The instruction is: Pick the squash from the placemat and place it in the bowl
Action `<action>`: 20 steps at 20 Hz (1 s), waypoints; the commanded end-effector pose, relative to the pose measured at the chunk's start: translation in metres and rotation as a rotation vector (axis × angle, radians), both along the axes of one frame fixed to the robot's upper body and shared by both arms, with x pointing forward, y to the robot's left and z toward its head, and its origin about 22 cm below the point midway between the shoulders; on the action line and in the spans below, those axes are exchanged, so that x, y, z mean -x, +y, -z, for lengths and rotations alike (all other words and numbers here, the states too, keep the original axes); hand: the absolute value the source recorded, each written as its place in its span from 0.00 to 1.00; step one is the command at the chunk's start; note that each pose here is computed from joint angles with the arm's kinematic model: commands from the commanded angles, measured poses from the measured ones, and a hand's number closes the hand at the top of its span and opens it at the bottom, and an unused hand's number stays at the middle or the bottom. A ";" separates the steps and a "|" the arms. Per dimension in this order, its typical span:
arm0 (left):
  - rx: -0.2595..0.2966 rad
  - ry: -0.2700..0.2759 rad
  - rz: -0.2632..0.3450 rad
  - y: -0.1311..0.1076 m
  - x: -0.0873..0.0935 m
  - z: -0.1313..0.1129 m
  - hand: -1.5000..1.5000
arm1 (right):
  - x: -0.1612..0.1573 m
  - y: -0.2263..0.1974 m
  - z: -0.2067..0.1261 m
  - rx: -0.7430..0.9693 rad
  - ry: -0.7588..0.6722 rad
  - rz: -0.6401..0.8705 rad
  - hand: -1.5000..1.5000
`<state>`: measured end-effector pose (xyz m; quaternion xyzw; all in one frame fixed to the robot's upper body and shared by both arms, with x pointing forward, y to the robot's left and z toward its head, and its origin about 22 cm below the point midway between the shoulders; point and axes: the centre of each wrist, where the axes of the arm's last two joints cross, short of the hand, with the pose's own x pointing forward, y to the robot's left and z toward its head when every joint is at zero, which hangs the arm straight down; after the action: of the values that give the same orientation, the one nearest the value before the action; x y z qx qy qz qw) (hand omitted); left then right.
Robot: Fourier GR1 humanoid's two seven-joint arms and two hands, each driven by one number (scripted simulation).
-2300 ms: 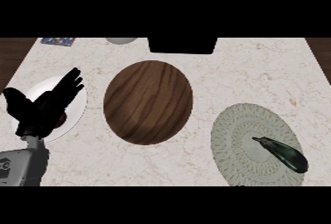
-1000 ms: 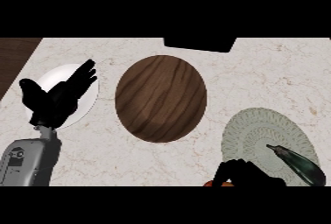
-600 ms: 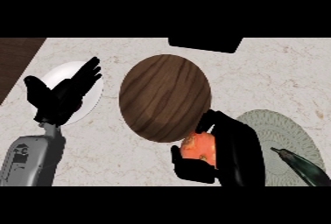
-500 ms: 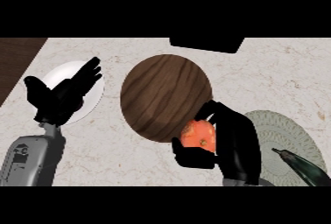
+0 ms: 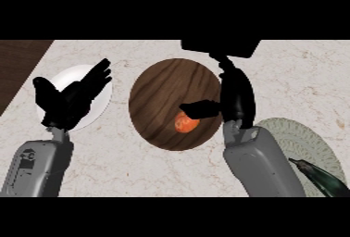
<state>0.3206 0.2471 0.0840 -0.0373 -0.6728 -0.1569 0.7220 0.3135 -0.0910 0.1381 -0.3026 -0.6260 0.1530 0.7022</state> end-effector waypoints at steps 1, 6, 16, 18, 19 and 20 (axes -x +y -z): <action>-0.007 0.028 -0.001 0.000 -0.003 -0.001 0.50 | -0.039 0.012 -0.004 -0.024 -0.064 0.039 0.00; -0.004 0.012 -0.038 -0.002 0.001 0.000 0.50 | -0.074 0.016 -0.002 -0.052 -0.159 0.120 0.00; -0.012 0.064 -0.159 0.055 0.028 0.018 0.50 | -0.077 0.013 0.009 -0.053 -0.283 0.109 0.00; -0.004 0.056 -0.192 0.057 0.026 0.021 0.50 | -0.055 0.001 0.004 -0.010 -0.334 0.047 0.00; 0.013 0.057 -0.171 0.057 0.020 0.015 0.50 | -0.053 -0.012 0.006 -0.057 -0.336 -0.008 0.00; -0.003 0.064 -0.188 0.052 0.023 0.012 0.50 | -0.047 -0.017 0.001 -0.031 -0.354 -0.048 0.00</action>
<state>0.2988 0.2922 0.0656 0.0117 -0.6521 -0.0980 0.7517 0.3798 -0.0945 0.1298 -0.3283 -0.7161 0.0718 0.6117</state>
